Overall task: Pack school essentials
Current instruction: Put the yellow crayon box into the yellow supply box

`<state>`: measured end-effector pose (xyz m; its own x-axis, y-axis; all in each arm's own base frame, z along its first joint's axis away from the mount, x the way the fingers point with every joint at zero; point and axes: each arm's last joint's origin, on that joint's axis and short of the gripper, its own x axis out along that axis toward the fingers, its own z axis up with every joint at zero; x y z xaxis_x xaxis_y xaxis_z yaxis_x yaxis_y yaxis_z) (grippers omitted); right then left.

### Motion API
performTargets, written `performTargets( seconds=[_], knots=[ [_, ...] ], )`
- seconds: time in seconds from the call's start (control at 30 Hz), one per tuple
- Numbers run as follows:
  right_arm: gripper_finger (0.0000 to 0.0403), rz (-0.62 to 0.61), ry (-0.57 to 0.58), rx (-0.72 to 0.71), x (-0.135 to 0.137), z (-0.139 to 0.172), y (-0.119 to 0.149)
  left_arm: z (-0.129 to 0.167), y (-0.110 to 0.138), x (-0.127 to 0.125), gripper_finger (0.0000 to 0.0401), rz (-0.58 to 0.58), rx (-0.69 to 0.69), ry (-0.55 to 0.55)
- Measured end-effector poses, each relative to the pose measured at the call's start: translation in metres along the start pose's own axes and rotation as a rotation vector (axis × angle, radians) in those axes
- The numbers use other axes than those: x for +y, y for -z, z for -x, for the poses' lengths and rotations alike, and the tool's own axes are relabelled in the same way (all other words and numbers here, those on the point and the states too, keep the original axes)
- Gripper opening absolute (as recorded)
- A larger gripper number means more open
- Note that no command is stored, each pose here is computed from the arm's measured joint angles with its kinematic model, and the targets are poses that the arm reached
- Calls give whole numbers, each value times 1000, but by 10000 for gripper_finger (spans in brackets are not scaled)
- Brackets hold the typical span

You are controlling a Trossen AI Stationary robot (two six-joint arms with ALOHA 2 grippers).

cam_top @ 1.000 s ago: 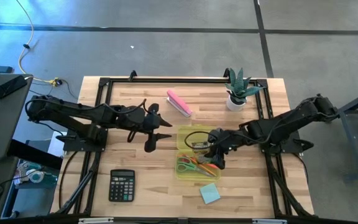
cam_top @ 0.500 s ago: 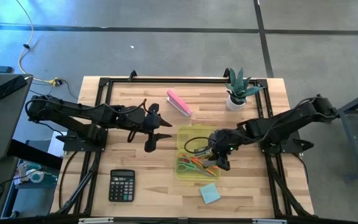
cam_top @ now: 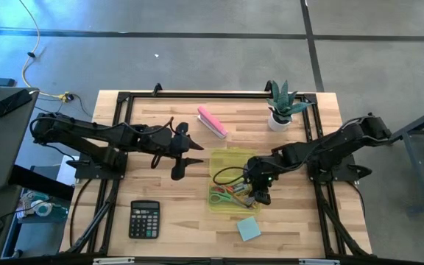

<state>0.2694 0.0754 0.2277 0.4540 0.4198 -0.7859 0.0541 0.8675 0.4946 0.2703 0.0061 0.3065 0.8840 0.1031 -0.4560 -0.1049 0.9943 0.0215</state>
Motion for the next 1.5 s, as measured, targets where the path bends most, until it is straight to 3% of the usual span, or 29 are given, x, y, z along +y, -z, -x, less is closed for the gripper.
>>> performTargets(
  seconds=[0.3,0.5,0.87,1.1,1.3,1.5],
  knots=[
    [87,116,-14,-97,20,21,-24,0,0,0,188,0,0,-2],
    [87,58,67,-41,9,27,-25,0,0,0,188,0,0,-2],
    [87,-5,12,148,-9,-13,-26,0,0,0,188,0,0,-2],
    [87,-3,-2,127,-3,-9,-33,0,0,0,188,0,1,-2],
    [87,87,23,51,11,9,-52,0,0,0,188,0,1,-2],
    [87,32,99,177,2,-3,-50,0,1,0,188,-2,13,-2]
  ],
)
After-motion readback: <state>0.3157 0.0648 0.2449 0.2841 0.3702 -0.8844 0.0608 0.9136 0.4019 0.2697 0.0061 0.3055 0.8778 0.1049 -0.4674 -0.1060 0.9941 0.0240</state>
